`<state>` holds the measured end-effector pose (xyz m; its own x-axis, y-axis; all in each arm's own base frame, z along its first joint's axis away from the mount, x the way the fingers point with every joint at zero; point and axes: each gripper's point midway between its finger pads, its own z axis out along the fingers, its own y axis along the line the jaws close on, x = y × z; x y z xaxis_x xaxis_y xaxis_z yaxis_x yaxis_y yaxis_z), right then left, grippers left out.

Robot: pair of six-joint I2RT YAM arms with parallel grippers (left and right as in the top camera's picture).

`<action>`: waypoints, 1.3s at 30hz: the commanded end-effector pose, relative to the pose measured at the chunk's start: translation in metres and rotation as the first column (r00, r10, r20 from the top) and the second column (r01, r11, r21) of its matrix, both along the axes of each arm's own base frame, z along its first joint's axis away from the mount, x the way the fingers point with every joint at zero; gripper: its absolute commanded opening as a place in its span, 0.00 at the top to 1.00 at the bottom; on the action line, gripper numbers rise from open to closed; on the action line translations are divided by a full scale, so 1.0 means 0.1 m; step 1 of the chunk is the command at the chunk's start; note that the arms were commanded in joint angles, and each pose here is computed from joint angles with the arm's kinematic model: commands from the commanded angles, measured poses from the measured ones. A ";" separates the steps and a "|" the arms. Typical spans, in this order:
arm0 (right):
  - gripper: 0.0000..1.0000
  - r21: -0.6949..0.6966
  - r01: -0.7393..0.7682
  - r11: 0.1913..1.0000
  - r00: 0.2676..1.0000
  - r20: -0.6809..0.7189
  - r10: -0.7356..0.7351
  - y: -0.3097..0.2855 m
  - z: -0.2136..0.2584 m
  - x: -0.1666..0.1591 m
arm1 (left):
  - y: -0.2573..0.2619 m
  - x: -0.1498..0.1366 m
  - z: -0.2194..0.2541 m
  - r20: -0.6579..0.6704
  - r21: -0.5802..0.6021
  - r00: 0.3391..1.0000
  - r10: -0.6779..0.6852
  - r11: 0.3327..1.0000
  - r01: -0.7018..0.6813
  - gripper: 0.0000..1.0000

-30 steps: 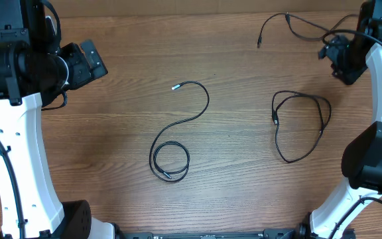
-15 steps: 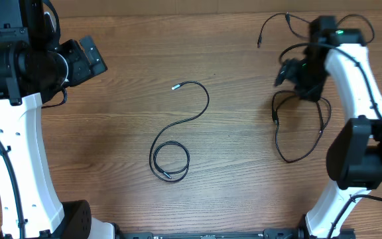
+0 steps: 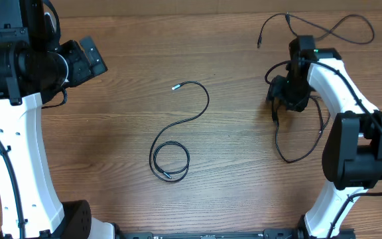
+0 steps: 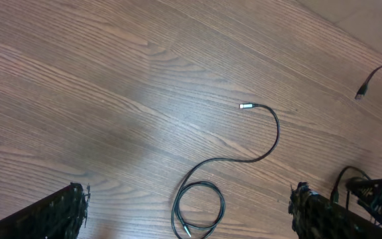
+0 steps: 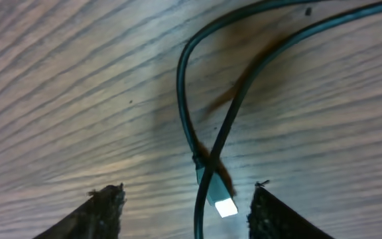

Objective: Untangle cables

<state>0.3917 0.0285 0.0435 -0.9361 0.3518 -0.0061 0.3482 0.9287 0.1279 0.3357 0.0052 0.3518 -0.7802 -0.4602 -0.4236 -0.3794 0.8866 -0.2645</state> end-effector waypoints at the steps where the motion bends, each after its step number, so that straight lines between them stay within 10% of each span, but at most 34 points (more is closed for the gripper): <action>1: 0.44 -0.006 -0.014 1.000 1.000 -0.008 0.014 0.04 -0.12 -0.05 | -0.02 0.03 0.00 0.001 0.011 1.000 -0.023 1.000 0.023 0.00; 32: 0.64 -0.125 0.013 0.992 0.998 0.063 -0.005 0.01 -0.50 0.15 | -0.03 -0.02 -0.04 -0.023 0.009 0.999 -0.024 1.000 0.024 0.00; 39: 0.85 -0.123 0.015 0.992 0.997 0.076 -0.006 0.01 -0.49 0.18 | -0.02 -0.02 -0.03 -0.022 0.009 0.999 -0.024 1.000 0.024 0.00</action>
<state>0.4122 0.0310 0.0025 -0.9288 0.3451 -0.1349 0.3416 0.9386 0.0492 0.3312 0.0050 0.3493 -0.7889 -0.4607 -0.4067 -0.3849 0.8863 -0.2575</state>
